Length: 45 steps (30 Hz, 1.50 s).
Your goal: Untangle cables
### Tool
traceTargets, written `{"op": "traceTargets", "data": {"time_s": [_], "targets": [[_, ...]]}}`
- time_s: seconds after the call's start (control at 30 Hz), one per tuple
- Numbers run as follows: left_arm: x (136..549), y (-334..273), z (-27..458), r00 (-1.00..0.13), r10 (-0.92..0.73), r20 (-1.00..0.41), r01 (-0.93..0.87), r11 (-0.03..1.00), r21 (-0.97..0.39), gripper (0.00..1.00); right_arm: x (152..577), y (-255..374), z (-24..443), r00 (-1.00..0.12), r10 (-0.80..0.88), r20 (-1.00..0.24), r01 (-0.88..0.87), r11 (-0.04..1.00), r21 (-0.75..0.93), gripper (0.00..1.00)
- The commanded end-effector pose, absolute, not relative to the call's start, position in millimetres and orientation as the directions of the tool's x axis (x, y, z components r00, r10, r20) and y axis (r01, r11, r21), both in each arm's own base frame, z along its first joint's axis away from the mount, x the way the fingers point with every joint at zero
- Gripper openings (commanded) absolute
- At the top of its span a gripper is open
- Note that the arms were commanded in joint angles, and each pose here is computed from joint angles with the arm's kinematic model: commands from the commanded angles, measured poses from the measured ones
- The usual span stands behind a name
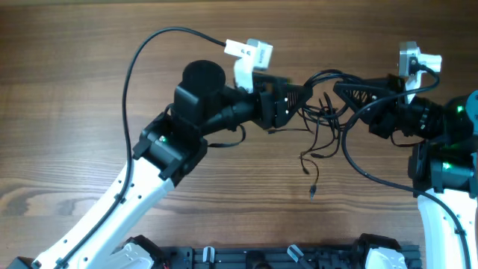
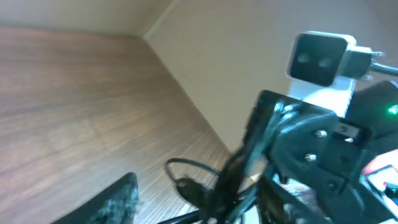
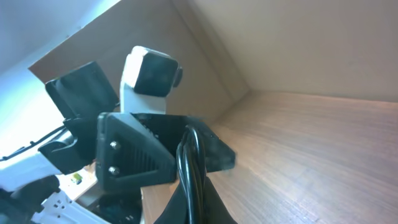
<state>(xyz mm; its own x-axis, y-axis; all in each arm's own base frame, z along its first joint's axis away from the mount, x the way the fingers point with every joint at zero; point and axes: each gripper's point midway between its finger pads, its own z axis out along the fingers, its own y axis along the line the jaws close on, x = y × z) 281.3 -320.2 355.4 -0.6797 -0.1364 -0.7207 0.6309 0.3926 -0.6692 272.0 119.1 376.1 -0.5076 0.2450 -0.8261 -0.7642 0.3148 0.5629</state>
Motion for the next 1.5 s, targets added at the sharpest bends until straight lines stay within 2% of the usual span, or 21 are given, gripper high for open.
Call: {"op": "traceTargets", "data": {"time_s": [0.0,0.07,0.23,0.3,0.37,0.4,0.47,0.5,0.57,0.77,0.8,0.87,0.9,1.0,1.3,1.33,1.37,1.4,1.47], "targets": [[274,-332,356,-0.687,-0.122,-0.717,0.639,0.369,-0.675,0.49,267,121,381,-0.510,0.231,-0.829,-0.775,0.295,0.559,0.04],[275,-335,350,-0.695,-0.112,-0.710,0.633,0.372,-0.679,0.38,265,122,382,-0.505,0.220,-0.835,-0.785,0.286,0.550,0.04],[277,-337,348,-0.697,-0.111,-0.709,0.632,0.373,-0.679,0.35,259,124,383,-0.500,0.194,-0.844,-0.803,0.261,0.535,0.04],[277,-337,348,-0.696,-0.111,-0.709,0.632,0.373,-0.679,0.25,258,125,383,-0.496,0.190,-0.847,-0.807,0.259,0.530,0.04],[277,-337,348,-0.696,-0.111,-0.709,0.632,0.373,-0.679,0.08,257,125,383,-0.495,0.185,-0.849,-0.810,0.255,0.528,0.05],[277,-337,348,-0.696,-0.111,-0.709,0.632,0.374,-0.679,0.04,257,125,383,-0.494,0.185,-0.849,-0.810,0.255,0.527,0.17],[280,-334,348,-0.692,-0.117,-0.712,0.632,0.379,-0.676,0.04,257,125,382,-0.471,0.177,-0.864,-0.825,0.260,0.502,0.49],[282,-332,349,-0.691,-0.120,-0.713,0.632,0.380,-0.676,0.04,257,125,381,-0.449,0.168,-0.877,-0.837,0.264,0.479,0.59],[285,-325,353,-0.686,-0.128,-0.716,0.634,0.379,-0.675,0.04,259,124,377,-0.440,0.161,-0.884,-0.842,0.269,0.468,0.66],[296,-301,366,-0.667,-0.167,-0.726,0.636,0.379,-0.672,0.04,274,121,357,-0.479,0.159,-0.863,-0.819,0.272,0.505,0.79],[295,-299,368,-0.666,-0.167,-0.727,0.640,0.374,-0.671,0.04,278,121,352,-0.505,0.163,-0.848,-0.804,0.269,0.531,0.77],[295,-297,369,-0.665,-0.168,-0.728,0.642,0.371,-0.671,0.04,280,121,344,-0.545,0.160,-0.823,-0.785,0.247,0.568,0.65],[295,-298,369,-0.665,-0.167,-0.728,0.642,0.370,-0.671,0.04,279,121,341,-0.559,0.150,-0.816,-0.784,0.224,0.578,0.63],[294,-298,369,-0.665,-0.166,-0.728,0.643,0.369,-0.671,0.04,278,122,337,-0.579,0.135,-0.804,-0.781,0.192,0.594,0.63],[290,-309,362,-0.681,-0.140,-0.719,0.642,0.359,-0.678,0.04,269,133,342,-0.521,0.089,-0.849,-0.837,0.146,0.528,0.63],[287,-313,360,-0.685,-0.130,-0.717,0.644,0.352,-0.679,0.04,269,135,343,-0.509,0.085,-0.856,-0.845,0.142,0.516,0.58],[285,-314,360,-0.685,-0.127,-0.717,0.646,0.349,-0.679,0.04,269,135,343,-0.502,0.084,-0.861,-0.849,0.144,0.509,0.44],[285,-315,360,-0.686,-0.126,-0.717,0.646,0.349,-0.679,0.04,269,135,344,-0.500,0.084,-0.862,-0.850,0.145,0.507,0.35],[285,-315,360,-0.686,-0.126,-0.717,0.646,0.348,-0.679,0.04,270,135,344,-0.499,0.086,-0.862,-0.850,0.148,0.506,0.20]]}}
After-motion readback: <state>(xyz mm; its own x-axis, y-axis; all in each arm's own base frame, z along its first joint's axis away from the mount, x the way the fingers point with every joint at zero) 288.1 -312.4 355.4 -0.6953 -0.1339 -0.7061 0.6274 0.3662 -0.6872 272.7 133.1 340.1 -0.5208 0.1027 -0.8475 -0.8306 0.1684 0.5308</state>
